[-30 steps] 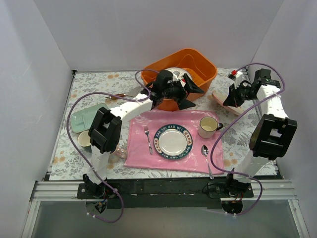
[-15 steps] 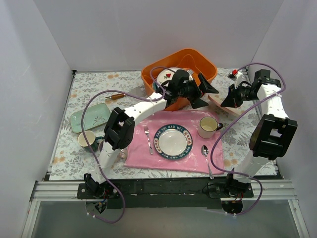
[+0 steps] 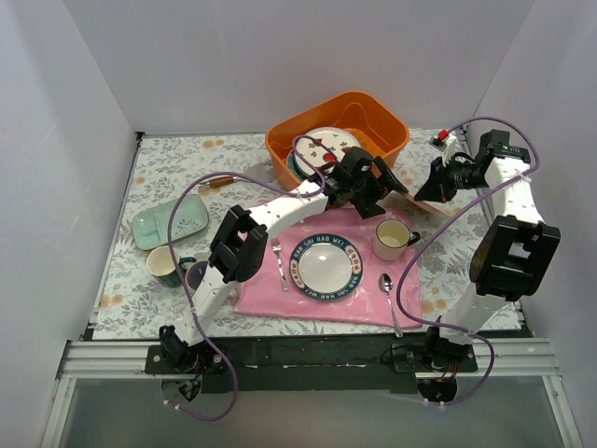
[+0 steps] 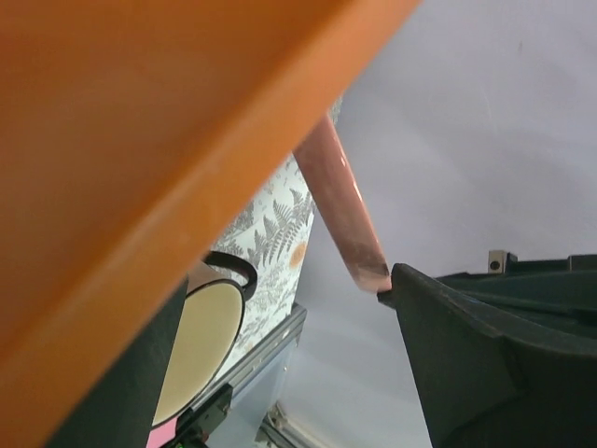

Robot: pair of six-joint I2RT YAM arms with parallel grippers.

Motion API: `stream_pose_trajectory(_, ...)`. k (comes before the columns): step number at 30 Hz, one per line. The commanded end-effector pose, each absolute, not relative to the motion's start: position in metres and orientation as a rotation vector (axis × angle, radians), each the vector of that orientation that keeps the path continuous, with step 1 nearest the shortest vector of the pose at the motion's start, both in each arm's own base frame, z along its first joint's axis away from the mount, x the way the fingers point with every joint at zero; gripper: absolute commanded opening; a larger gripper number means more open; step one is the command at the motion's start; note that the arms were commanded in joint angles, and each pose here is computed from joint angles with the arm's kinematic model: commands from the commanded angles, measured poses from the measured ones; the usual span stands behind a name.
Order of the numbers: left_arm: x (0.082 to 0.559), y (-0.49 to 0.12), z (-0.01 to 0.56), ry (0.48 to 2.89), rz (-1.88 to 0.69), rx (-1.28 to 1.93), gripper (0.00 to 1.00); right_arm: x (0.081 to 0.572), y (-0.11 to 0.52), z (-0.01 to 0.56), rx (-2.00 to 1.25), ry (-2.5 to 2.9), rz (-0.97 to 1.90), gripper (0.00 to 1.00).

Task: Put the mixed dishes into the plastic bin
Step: Pick up the plate at the center of the board.

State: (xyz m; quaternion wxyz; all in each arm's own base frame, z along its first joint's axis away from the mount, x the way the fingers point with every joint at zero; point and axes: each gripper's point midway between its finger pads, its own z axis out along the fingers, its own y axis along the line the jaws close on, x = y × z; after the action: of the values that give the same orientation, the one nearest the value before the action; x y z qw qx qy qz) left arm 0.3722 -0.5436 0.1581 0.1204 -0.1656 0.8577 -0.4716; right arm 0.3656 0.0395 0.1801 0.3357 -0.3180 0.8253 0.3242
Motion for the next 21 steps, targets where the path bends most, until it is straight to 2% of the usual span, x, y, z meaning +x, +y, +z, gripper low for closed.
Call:
stream_pose_trajectory(1,0.389,-0.544,0.178,2.421,-1.375,-0.797,0.90,0.362,0.047,0.200,-0.853,2.066,0.881,0.01)
stream_pose_trajectory(9,0.391,-0.554,0.178,2.393,-1.416,-0.884,0.88,0.354,0.051,0.204,-0.883,2.030,0.886,0.01)
stream_pose_trajectory(21,0.391,-0.571,0.183,2.358,-1.514,-0.920,0.53,0.338,0.067,0.203,-0.930,1.988,0.933,0.01)
